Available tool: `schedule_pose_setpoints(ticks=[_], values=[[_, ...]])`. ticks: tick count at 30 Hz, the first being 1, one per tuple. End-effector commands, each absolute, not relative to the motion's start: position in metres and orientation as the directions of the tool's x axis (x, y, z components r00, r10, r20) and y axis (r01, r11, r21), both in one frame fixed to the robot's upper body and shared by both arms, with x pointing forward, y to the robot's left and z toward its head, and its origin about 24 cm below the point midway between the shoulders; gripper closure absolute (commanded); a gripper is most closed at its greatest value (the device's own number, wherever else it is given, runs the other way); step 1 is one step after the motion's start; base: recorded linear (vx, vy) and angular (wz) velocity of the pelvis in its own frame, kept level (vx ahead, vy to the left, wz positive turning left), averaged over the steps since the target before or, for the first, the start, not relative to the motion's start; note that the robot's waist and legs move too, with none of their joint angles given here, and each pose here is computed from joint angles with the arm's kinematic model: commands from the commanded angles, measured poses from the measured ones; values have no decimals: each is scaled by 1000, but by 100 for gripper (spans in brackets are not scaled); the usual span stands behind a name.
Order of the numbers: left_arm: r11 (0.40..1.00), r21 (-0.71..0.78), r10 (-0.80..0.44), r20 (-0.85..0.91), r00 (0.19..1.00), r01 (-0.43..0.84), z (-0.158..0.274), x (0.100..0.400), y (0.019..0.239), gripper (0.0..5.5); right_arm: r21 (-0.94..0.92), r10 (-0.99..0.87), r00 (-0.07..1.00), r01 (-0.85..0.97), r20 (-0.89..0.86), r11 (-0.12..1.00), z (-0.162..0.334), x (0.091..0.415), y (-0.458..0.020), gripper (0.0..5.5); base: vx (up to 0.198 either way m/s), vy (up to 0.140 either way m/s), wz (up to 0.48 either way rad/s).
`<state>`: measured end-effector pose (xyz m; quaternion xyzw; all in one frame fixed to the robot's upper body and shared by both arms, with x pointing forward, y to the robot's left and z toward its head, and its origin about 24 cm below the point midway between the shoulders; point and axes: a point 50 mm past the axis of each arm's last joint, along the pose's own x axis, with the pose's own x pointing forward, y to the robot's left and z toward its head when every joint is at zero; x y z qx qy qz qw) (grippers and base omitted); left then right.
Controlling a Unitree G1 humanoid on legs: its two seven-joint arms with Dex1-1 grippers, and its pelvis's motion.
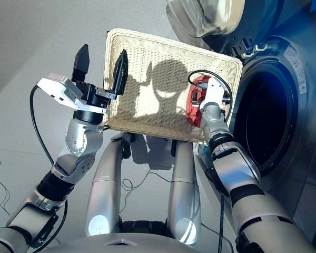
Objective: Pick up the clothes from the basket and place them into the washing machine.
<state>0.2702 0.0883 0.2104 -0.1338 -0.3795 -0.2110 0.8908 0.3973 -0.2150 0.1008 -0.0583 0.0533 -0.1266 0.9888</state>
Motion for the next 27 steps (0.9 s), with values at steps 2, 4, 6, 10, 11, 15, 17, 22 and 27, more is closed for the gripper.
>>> schedule_pose_setpoints(ticks=[2, 4, 6, 10, 11, 15, 17, 22, 27], values=[[842, -55, -255, 836, 485, 537, 239, 248, 83, 0, -153, -236, 968, 221, -86, 963, 107, 401, -212, 0, 0, 0, 0], [843, -54, -256, 834, 488, 535, 239, 248, 84, 0, -159, -233, 968, 217, -96, 963, 106, 401, -212, 0, 0, 0, 0], [844, -55, -257, 832, 491, 534, 238, 249, 84, 0, -153, -234, 967, 217, -102, 964, 106, 401, -212, 0, 0, 0, 0], [834, -67, -256, 832, 492, 548, 239, 249, 83, 0, -127, -250, 959, 234, -131, 964, 103, 400, -216, 0, 0, 0, 0], [834, -70, -255, 831, 494, 547, 239, 249, 83, 0, -120, -250, 959, 235, -131, 965, 103, 400, -216, 0, 0, 0, 0], [835, -74, -255, 826, 502, 545, 239, 250, 84, 0, -88, -253, 957, 242, -139, 966, 102, 400, -218, 550, 0, 0, 0], [836, -74, -252, 829, 500, 544, 240, 251, 84, 0, -81, -245, 959, 235, -144, 969, 102, 400, -217, 550, 0, 0, 0], [834, -87, -244, 827, 506, 544, 240, 250, 85, 0, -27, -267, 954, 266, -135, 964, 105, 400, -221, 550, 0, 0, 0], [839, -80, -242, 831, 502, 537, 242, 250, 88, 0, 16, -260, 960, 263, -104, 965, 113, 402, -221, 550, 0, 0, 0]])
